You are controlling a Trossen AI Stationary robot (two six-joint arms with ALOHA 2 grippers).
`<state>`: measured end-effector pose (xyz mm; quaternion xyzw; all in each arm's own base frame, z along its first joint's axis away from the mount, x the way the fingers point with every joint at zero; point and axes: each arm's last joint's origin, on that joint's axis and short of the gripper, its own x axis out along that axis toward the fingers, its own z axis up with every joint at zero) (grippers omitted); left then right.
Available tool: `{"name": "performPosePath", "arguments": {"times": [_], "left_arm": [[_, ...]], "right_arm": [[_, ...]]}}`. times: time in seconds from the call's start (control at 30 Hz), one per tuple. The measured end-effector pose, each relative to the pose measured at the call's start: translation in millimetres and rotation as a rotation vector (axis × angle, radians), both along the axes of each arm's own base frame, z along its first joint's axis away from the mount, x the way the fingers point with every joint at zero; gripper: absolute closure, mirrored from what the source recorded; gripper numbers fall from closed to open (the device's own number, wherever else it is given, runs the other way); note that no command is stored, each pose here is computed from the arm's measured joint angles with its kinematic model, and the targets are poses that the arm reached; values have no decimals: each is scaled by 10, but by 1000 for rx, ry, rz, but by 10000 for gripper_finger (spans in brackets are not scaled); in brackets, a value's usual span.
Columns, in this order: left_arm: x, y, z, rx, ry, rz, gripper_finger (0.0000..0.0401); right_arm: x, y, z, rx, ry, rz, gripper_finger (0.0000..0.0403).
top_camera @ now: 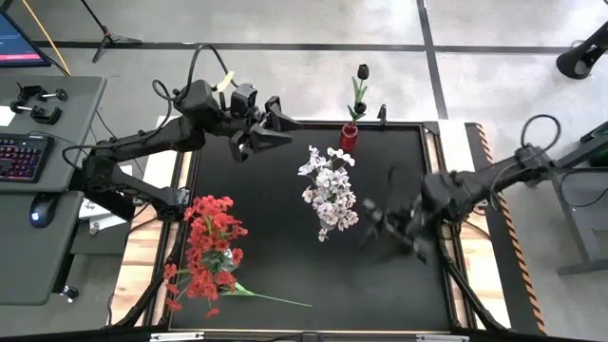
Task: Sort flowers into vase by color
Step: Put the black tulip into the red vase
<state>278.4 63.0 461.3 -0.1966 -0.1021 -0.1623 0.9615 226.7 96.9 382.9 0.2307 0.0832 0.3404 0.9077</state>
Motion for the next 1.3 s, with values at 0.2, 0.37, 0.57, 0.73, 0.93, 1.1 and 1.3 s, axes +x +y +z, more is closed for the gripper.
{"name": "performPosePath", "arguments": {"times": [0.2, 0.37, 0.57, 0.73, 0.93, 1.1, 1.3], "left_arm": [[-5, -52, 11, 2, -4, -26, 185], [-99, -81, 71, 45, -29, -64, 185], [-291, -112, 198, 107, -93, -51, 185], [-394, -141, 260, 134, -123, -42, 185], [-403, -142, 262, 126, -119, -42, 185], [-394, -140, 238, 117, -92, -42, 185], [-384, -135, 216, 100, -65, -40, 185]], "right_arm": [[39, 656, -315, -28, 139, -143, 219], [261, 1075, -796, -36, 322, -285, 219], [776, 1542, -1292, -98, 466, -312, 219], [1226, 1819, -1569, -259, 584, -339, 219], [1767, 1909, -1773, -480, 608, -422, 219], [2202, 1870, -1894, -552, 540, -457, 219], [2587, 1746, -2149, -617, 481, -469, 219]]}}
